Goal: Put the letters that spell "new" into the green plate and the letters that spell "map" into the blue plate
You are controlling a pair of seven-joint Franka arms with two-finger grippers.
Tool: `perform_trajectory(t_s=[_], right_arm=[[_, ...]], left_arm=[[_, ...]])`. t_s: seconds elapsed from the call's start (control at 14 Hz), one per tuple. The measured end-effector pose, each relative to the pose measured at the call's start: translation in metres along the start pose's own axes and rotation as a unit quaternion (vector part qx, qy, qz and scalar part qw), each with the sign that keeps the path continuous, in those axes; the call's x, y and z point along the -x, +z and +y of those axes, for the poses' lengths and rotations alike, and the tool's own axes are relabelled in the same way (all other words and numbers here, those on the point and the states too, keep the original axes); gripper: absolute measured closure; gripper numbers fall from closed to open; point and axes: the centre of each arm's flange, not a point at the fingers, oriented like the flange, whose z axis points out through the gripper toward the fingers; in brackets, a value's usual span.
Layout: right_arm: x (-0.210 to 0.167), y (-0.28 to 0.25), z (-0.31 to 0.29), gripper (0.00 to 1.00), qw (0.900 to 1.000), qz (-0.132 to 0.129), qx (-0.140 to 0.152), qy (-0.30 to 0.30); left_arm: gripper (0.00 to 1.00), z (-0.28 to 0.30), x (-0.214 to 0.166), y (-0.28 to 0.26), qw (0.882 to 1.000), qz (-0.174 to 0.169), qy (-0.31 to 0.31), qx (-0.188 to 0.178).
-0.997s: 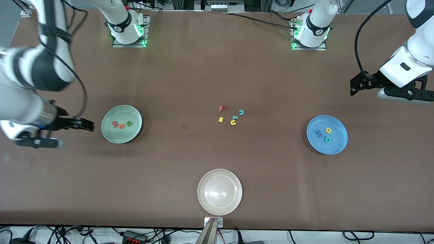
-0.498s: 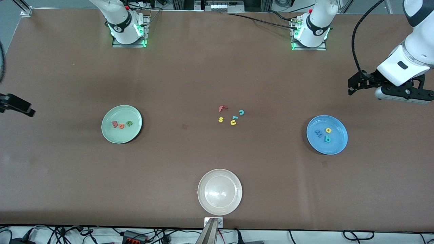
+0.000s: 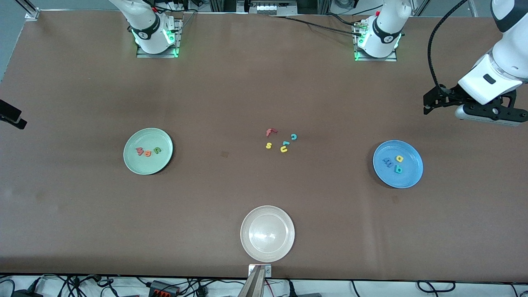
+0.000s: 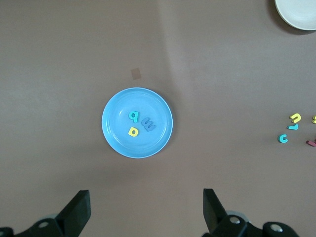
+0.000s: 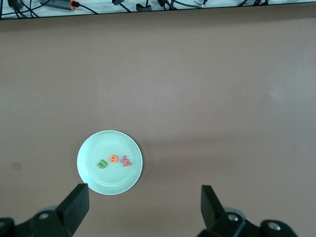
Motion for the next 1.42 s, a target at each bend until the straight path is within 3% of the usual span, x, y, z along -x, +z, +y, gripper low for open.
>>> perform_trajectory(t_s=[0.43, 0.93, 1.42], right_arm=[[0.005, -0.009, -0.009, 0.00, 1.000, 0.004, -0.002, -0.004], [0.035, 0.015, -0.009, 0.00, 0.999, -0.045, -0.006, -0.003], [0.086, 0.006, -0.006, 0.00, 0.999, -0.035, -0.012, -0.002]], left_arm=[[0.00, -0.002, 0.000, 0.000, 1.000, 0.000, -0.002, 0.000], [0.00, -0.003, 0.000, 0.000, 1.000, -0.001, -0.003, 0.000], [0.00, -0.003, 0.002, 0.001, 1.000, -0.008, -0.003, 0.000]])
